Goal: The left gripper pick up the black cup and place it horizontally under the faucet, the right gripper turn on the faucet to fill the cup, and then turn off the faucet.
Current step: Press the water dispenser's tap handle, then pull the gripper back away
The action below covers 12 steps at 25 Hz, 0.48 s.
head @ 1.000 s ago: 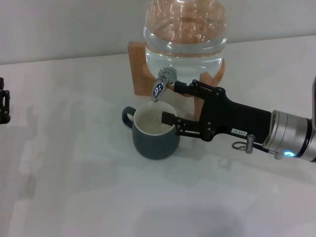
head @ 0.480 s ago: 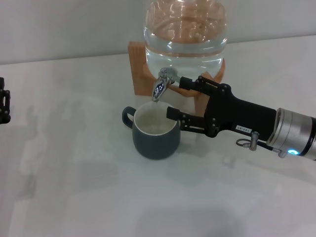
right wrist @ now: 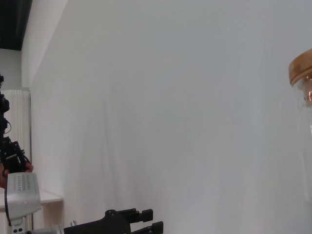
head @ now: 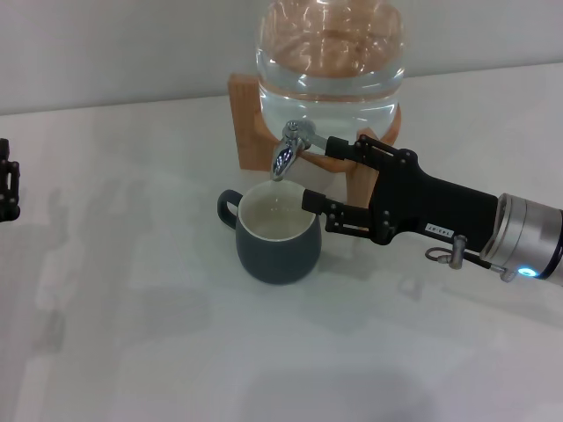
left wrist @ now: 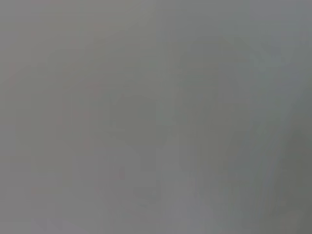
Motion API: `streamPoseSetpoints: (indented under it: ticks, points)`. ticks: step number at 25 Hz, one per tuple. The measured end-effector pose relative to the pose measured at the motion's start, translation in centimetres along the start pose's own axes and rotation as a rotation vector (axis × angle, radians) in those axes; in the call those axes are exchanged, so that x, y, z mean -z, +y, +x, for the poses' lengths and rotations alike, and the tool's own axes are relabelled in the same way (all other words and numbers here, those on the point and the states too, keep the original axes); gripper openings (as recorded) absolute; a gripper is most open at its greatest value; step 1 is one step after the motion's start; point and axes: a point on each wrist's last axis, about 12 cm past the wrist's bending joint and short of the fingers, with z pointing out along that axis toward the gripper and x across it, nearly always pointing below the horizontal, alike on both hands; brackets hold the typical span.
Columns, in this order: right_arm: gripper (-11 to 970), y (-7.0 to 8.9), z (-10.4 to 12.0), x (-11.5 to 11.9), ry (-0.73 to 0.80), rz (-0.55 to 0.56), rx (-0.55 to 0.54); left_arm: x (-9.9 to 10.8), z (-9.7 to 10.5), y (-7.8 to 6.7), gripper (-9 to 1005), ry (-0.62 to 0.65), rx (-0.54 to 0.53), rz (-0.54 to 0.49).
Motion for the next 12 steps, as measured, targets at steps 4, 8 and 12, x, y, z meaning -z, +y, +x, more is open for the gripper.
streamPoseSetpoints:
  ticks: [4, 8, 12]
  points:
    - [855, -0.01, -0.02, 0.07, -0.003, 0.003, 0.000, 0.01, -0.01, -0.06, 488, 0.000, 0.001, 0.001]
    - [855, -0.04, -0.05, 0.34, -0.006, 0.012, 0.002, 0.02, -0.01, -0.11, 488, 0.000, 0.001, 0.004]
    - [855, -0.04, -0.13, 0.69, -0.010, 0.018, 0.012, 0.07, -0.01, -0.26, 488, -0.001, 0.000, 0.013]
